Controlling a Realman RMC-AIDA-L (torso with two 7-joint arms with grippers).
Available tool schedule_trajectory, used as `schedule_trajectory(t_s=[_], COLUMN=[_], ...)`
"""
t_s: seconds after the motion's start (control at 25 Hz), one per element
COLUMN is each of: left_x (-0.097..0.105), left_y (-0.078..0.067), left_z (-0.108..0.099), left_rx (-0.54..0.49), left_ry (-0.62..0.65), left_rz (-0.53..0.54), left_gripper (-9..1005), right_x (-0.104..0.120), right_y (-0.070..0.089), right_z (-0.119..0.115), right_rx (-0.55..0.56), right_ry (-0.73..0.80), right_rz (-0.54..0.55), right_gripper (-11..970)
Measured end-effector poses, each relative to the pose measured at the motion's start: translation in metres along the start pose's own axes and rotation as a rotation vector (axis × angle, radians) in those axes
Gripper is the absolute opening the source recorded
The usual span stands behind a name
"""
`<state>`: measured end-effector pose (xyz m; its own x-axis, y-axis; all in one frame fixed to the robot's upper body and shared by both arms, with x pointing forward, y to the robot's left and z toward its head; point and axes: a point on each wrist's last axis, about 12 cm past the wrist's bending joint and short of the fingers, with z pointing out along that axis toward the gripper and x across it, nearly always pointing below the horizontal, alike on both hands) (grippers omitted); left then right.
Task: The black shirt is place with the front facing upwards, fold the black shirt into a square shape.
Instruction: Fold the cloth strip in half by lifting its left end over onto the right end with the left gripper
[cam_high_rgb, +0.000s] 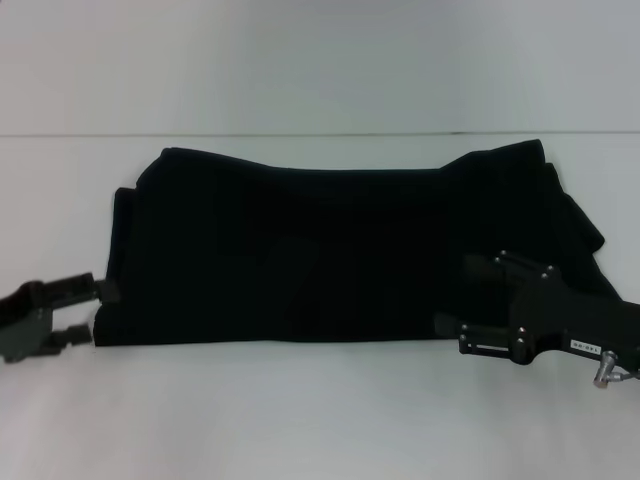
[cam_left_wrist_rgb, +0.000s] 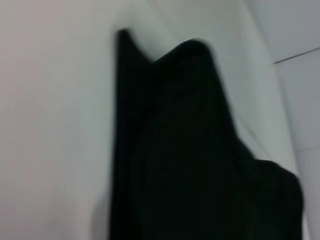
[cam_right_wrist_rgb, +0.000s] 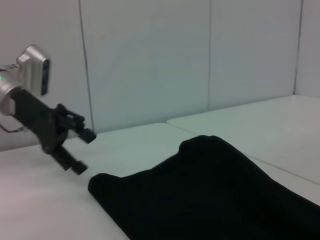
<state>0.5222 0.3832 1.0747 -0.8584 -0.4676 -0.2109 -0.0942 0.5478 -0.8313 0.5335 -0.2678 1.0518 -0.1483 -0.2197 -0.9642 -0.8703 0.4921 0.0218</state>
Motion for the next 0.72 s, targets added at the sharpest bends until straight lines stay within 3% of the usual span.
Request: schedule_trajectory(t_s=[0.24, 0.72], left_x=[0.000, 0.003], left_y=[0.006, 0.011], left_z=[0.001, 0.012], left_rx=[-0.066, -0.076], left_ry=[0.012, -0.004], left_rz=[-0.116, -0.197], left_gripper=[936, 937], right_x=[0.002, 0.002], right_y=[-0.002, -0.001], right_z=[0.001, 0.002], right_rx=[0.017, 0.020], right_ry=[0.010, 0.010], right_rz=[0.001, 0.008], right_gripper=[931, 931])
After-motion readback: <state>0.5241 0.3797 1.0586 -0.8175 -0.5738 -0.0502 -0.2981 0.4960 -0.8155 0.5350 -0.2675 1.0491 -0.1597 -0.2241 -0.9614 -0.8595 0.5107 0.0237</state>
